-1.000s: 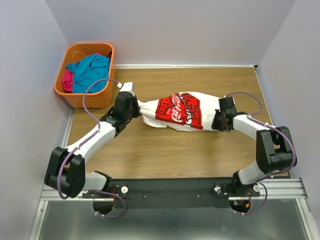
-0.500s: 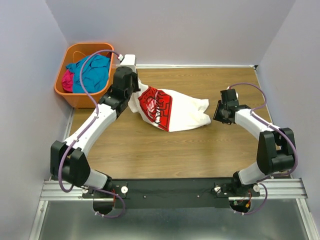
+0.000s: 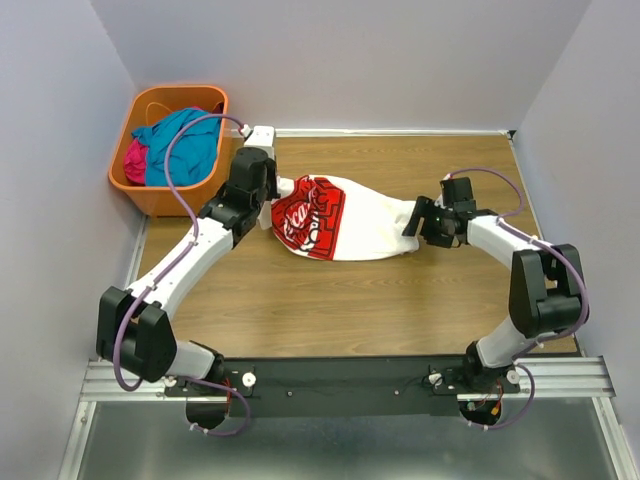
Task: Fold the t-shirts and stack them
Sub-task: Flatten the tshirt out
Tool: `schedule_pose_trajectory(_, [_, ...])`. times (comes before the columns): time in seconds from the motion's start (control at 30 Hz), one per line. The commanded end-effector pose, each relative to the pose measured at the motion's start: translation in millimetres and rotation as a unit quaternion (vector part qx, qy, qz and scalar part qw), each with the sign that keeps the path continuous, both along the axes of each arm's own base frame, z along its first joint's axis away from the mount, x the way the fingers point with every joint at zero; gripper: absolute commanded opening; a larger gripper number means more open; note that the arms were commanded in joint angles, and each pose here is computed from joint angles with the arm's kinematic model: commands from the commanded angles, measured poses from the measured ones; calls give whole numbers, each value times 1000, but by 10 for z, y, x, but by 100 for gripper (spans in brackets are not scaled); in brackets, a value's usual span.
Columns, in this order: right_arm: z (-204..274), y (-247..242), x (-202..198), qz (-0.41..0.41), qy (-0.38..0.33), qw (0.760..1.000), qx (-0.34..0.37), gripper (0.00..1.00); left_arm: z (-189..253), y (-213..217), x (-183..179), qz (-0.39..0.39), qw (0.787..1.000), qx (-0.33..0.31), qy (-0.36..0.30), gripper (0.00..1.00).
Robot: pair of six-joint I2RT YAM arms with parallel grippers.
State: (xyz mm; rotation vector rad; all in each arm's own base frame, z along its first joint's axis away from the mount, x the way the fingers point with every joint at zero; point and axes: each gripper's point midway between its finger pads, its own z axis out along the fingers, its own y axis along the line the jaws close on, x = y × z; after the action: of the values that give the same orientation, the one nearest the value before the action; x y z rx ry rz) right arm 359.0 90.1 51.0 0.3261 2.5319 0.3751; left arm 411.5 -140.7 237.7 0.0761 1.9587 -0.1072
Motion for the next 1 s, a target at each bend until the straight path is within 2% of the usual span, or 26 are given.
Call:
schedule_pose_trajectory(0.0, [-2,367,93,41,-15,994,95,82,140,80,-43,16,1000,0,-23,0])
schedule_pose_trajectory(0.1, [-174,390,81,36,4,994,103,79,98,118,-70,22,1000,2,-19,0])
schedule_pose_trajectory(0.17, [-213,397,94,36,7,994,104,67,110,164,-93,30,999,4,-22,0])
schedule_pose_trajectory(0.2, [-198,405,114,40,4,994,104,59,109,176,-105,33,999,5,-22,0])
schedule_pose_trajectory(0.23, [-173,402,126,42,0,994,104,38,147,220,-120,42,999,5,-26,0])
schedule_pose_trajectory(0.27, [-126,401,139,42,-6,994,104,26,161,241,-135,46,999,7,-26,0])
schedule_pose_trajectory(0.3, [-9,382,134,41,-14,994,99,7,226,292,-155,56,998,5,-32,0])
schedule_pose_trajectory(0.33, [137,366,196,39,-37,994,94,1,240,300,-160,57,998,5,-30,0])
schedule_pose_trajectory(0.37, [187,238,149,21,-30,997,63,0,370,364,-206,69,997,7,-36,0])
schedule_pose_trajectory(0.43, [636,86,111,8,-74,997,29,0,540,463,-268,81,995,15,-47,0])
schedule_pose_trajectory(0.53, [1196,-318,-129,-32,-97,993,-59,0,1048,714,-517,114,988,14,-99,0])
schedule_pose_trajectory(0.57, [1480,-444,-120,-49,-126,987,-86,0,1188,755,-576,117,986,10,-115,0])
schedule_pose_trajectory(0.73, [2151,-621,-313,-78,-177,975,-109,1,1831,890,-778,122,974,-7,-189,0])
schedule_pose_trajectory(0.83, [2371,-665,-288,-89,-200,969,-114,1,1885,883,-733,122,973,1,-195,0])
schedule_pose_trajectory(0.97, [2275,-793,-210,-104,-184,966,-153,1,1580,767,-514,111,979,19,-169,0])
